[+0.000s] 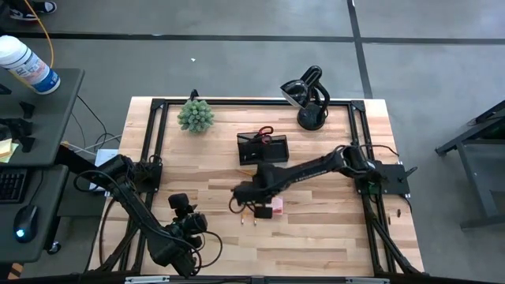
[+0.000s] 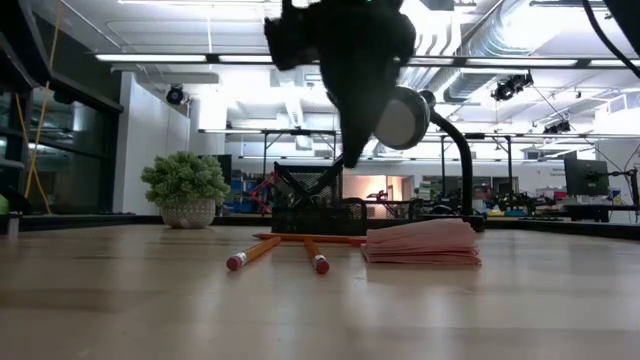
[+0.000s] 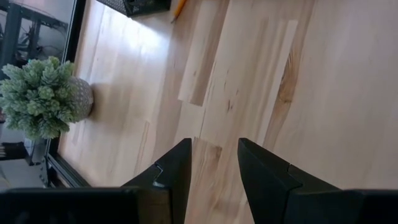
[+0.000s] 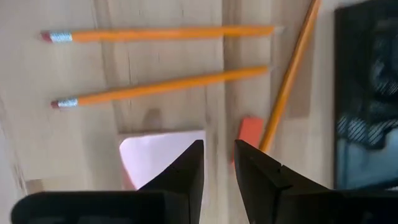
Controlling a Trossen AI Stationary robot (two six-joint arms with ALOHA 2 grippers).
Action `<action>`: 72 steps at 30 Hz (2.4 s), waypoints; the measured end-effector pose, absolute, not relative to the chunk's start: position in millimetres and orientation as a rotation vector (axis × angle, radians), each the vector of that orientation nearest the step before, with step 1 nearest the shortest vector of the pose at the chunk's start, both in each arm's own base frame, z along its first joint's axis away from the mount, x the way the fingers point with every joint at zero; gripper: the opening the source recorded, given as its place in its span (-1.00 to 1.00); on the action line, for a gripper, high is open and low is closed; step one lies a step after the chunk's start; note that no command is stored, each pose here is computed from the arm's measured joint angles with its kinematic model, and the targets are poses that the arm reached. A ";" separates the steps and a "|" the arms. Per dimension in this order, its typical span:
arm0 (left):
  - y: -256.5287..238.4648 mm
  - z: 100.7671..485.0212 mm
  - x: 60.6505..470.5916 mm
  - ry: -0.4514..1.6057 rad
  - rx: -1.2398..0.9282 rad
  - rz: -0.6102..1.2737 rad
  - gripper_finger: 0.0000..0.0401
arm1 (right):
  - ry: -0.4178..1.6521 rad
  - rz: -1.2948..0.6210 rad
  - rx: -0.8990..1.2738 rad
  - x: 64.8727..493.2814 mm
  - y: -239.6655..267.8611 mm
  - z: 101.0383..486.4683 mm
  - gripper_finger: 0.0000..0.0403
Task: Pick and place office supplies into organizer
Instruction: Put the eraser into the desk organizer
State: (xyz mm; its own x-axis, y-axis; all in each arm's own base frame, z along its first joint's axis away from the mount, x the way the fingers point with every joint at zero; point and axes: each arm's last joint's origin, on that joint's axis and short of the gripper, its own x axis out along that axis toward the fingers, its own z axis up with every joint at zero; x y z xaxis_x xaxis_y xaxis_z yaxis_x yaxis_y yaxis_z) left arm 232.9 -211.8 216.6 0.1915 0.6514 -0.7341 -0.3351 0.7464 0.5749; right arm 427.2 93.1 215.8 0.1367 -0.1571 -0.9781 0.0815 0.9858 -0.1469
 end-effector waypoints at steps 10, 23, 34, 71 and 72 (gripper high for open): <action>-212.2 216.1 232.7 1.210 0.308 0.701 -0.40 | 1.501 -0.308 0.008 409.5 108.1 184.3 -0.59; -216.9 213.3 236.6 1.215 0.279 0.638 -0.40 | 1.496 -0.243 0.066 416.8 82.4 189.0 -0.59; -217.8 212.5 236.1 1.256 0.273 0.614 -0.40 | 1.612 -0.130 0.403 418.4 39.6 189.2 -0.59; -254.6 239.5 267.5 1.134 -0.245 0.401 -0.40 | 1.520 -0.186 0.103 432.8 20.8 170.6 -0.14; -255.1 239.6 268.1 1.130 -0.251 0.397 -0.40 | 1.529 -0.184 0.093 432.9 20.7 168.0 -0.12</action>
State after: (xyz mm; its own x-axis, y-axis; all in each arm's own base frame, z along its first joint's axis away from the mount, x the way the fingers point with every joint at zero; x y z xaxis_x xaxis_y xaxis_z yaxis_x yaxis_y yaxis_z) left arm 268.1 -255.1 239.6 0.3683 0.1804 -0.9120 -0.4300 0.9028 0.0049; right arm 432.9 20.7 168.0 0.0312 -0.0613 -0.9976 0.1775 0.9826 -0.0549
